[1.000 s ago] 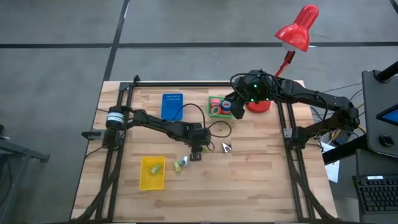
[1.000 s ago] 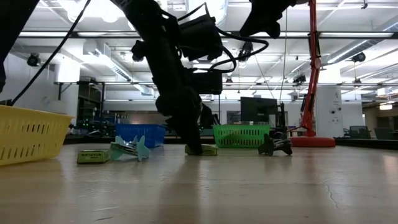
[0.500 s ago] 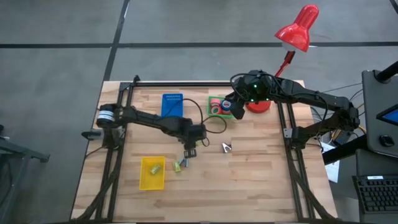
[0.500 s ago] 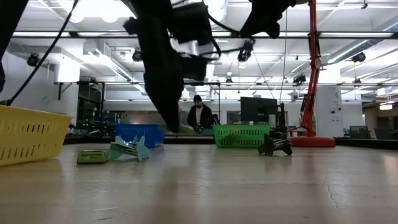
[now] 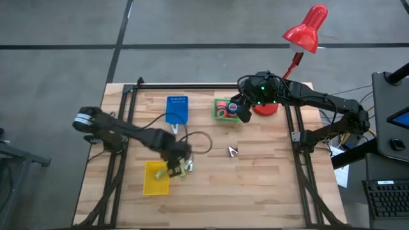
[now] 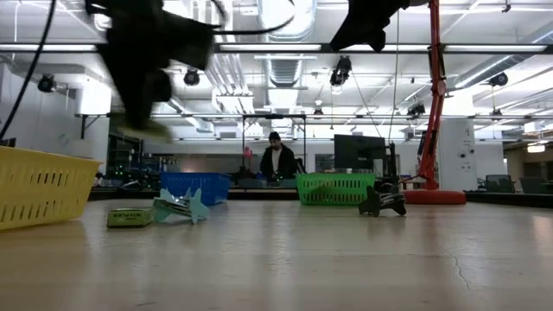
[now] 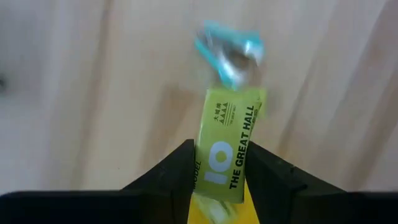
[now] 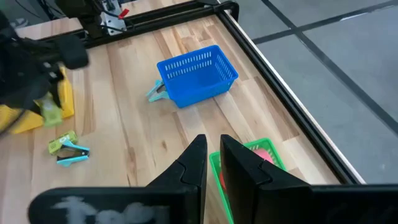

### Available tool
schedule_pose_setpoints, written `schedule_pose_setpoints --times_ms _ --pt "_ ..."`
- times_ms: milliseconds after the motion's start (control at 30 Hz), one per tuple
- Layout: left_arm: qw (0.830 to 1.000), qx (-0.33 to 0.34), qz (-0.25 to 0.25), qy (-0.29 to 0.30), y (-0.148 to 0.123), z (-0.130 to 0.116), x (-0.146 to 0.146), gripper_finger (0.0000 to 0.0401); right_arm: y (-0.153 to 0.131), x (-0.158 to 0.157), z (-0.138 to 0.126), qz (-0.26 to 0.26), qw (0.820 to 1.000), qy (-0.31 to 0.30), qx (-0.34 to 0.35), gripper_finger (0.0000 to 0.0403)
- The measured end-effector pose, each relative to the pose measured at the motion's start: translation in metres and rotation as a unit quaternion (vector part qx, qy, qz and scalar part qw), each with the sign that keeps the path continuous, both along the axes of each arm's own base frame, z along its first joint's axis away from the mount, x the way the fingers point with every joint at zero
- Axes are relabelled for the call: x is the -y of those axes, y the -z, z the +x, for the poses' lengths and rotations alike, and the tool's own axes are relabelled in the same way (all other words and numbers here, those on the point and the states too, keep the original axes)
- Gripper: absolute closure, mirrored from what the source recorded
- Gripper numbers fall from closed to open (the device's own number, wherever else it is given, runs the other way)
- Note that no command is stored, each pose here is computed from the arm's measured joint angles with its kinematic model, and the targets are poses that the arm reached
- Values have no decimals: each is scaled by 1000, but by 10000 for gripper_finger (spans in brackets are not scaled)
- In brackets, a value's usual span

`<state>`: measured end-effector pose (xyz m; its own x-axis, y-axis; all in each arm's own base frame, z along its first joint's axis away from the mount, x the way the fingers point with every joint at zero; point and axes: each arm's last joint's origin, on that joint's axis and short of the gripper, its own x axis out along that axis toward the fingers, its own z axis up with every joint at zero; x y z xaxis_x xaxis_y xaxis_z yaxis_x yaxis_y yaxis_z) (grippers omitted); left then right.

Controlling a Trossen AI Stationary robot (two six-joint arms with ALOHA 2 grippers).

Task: Pick and place Stapler, Stapler remover, tape
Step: Put the top green staple pins into the yellow basket

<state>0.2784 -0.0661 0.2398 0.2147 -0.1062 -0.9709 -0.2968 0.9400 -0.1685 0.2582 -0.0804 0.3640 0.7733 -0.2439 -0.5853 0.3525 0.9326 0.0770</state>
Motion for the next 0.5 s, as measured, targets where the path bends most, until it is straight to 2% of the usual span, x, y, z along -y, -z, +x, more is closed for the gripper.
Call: schedule_pose_setpoints --times_ms 233,367,500 --pt "996 -13 -23 -89 4 -45 33 283 1 0 0 -7 1000 -6 -4 360" --pt "992 -30 -30 -118 14 -69 47 282 0 0 1 -14 1000 -9 2 360" --pt "976 -69 -34 -203 31 -86 54 265 0 1 2 -22 1000 -13 8 360"
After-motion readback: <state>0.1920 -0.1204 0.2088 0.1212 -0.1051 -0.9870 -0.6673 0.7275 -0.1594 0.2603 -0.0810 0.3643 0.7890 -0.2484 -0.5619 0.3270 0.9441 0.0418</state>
